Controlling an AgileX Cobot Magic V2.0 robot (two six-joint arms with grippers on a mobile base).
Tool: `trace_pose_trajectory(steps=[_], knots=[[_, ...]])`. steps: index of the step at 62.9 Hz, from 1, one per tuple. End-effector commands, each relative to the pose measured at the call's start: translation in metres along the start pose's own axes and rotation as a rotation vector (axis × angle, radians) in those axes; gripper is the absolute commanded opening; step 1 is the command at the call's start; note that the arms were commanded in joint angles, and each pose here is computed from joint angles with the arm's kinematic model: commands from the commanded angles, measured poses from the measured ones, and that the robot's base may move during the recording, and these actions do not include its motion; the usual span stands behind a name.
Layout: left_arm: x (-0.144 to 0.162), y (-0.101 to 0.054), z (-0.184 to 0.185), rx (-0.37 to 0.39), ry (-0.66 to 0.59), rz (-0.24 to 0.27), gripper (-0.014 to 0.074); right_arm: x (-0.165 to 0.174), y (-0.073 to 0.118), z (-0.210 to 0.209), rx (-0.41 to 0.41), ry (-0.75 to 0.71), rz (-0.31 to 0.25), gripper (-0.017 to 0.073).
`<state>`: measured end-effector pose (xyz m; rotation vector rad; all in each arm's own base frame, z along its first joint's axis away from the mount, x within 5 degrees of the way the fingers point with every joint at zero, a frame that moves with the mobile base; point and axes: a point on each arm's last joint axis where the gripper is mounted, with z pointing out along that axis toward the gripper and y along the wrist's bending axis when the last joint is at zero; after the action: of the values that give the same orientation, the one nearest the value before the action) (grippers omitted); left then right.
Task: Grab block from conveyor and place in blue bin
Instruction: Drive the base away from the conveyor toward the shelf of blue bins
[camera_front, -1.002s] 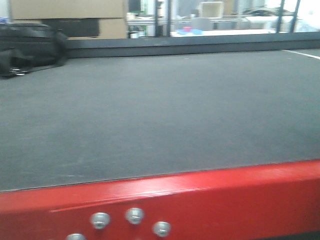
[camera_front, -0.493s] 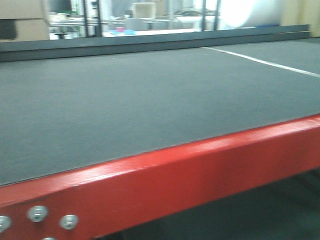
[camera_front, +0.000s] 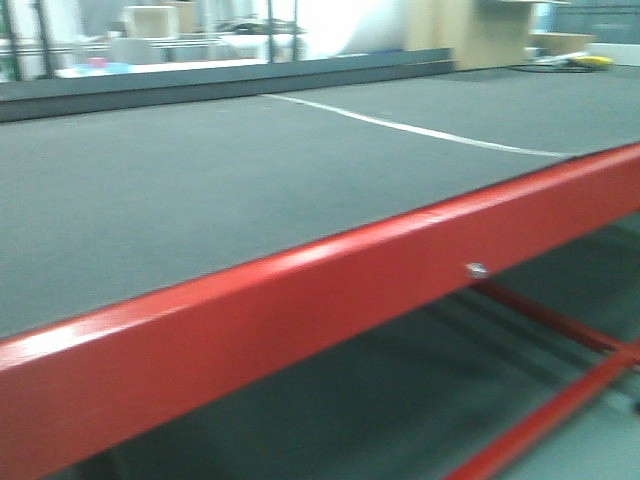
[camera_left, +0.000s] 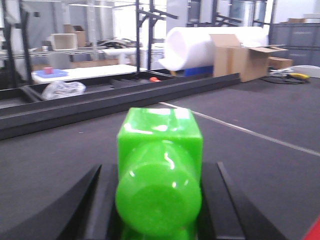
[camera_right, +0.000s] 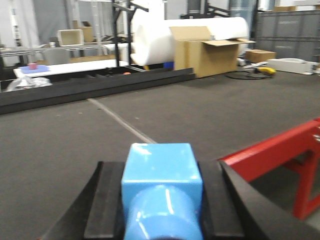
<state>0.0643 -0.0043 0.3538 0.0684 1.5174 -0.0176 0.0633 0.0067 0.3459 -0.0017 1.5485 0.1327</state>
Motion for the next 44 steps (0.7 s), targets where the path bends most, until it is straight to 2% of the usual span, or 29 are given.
trace_pose_trajectory(steps=[1,44], knots=[[-0.0024,-0.0001,-0.0005,0.003,-0.023,-0.002,-0.0111,-0.0046,-0.0001,-0.0017,0.005,-0.031,-0.008,-0.0162],[-0.0024,-0.0001,-0.0005,0.003,-0.023,-0.002,-0.0111,-0.0046,-0.0001,-0.0017,0.005,-0.031,-0.008,-0.0162]])
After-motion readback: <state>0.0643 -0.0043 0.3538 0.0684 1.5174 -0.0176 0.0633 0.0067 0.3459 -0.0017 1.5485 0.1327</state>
